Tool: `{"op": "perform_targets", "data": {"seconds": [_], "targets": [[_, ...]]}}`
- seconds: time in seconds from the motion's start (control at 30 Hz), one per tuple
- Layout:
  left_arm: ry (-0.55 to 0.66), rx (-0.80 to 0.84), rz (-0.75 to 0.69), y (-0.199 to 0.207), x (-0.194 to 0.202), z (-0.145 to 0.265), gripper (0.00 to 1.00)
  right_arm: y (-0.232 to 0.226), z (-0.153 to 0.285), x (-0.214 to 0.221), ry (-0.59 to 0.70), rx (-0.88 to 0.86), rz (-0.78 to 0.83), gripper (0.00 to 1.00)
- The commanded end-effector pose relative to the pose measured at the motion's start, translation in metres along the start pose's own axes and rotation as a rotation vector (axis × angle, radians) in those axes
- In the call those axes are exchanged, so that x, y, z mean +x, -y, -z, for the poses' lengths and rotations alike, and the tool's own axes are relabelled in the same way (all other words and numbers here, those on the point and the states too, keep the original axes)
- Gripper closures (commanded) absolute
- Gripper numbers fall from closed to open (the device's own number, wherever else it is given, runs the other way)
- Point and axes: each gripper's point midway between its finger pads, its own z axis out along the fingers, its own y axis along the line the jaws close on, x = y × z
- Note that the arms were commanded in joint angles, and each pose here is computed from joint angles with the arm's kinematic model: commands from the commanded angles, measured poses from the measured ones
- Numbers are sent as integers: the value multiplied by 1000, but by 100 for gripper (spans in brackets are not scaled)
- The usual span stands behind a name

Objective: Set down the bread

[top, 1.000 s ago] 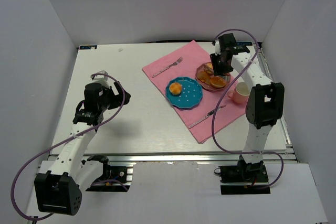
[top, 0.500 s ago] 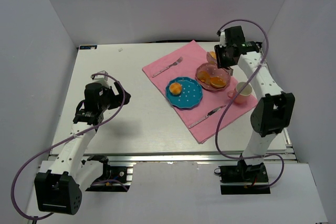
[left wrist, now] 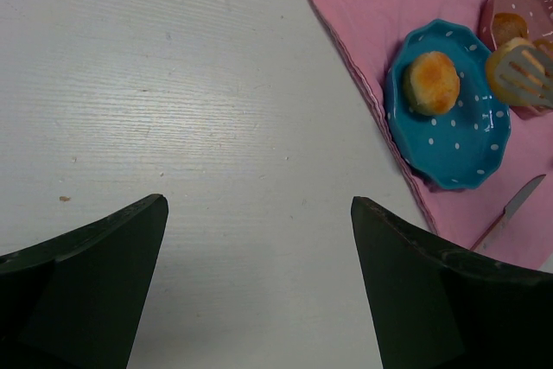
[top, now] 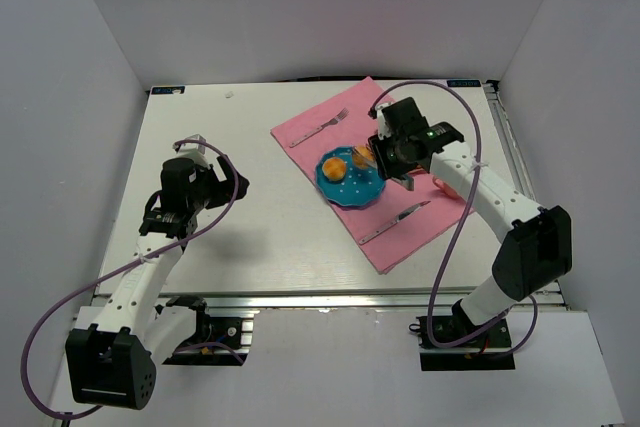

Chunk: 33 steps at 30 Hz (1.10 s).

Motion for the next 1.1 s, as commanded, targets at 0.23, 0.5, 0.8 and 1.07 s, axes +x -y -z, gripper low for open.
{"op": "perform_targets", "data": {"seconds": [0.23,0.5,0.8,1.07], "targets": [[11,-5,-10,0,-2,2,2,-12,-8,5,21,11,-26,53],[6,-5,-10,0,-1,1,2,-10,-13,10,-3,26,-21,50],[3,-3,-10,0,0,0,2,-9,-6,5,8,27,-19,40],[2,-3,-9,0,0,0,2,-7,10,-5,53,37,-26,39]]}}
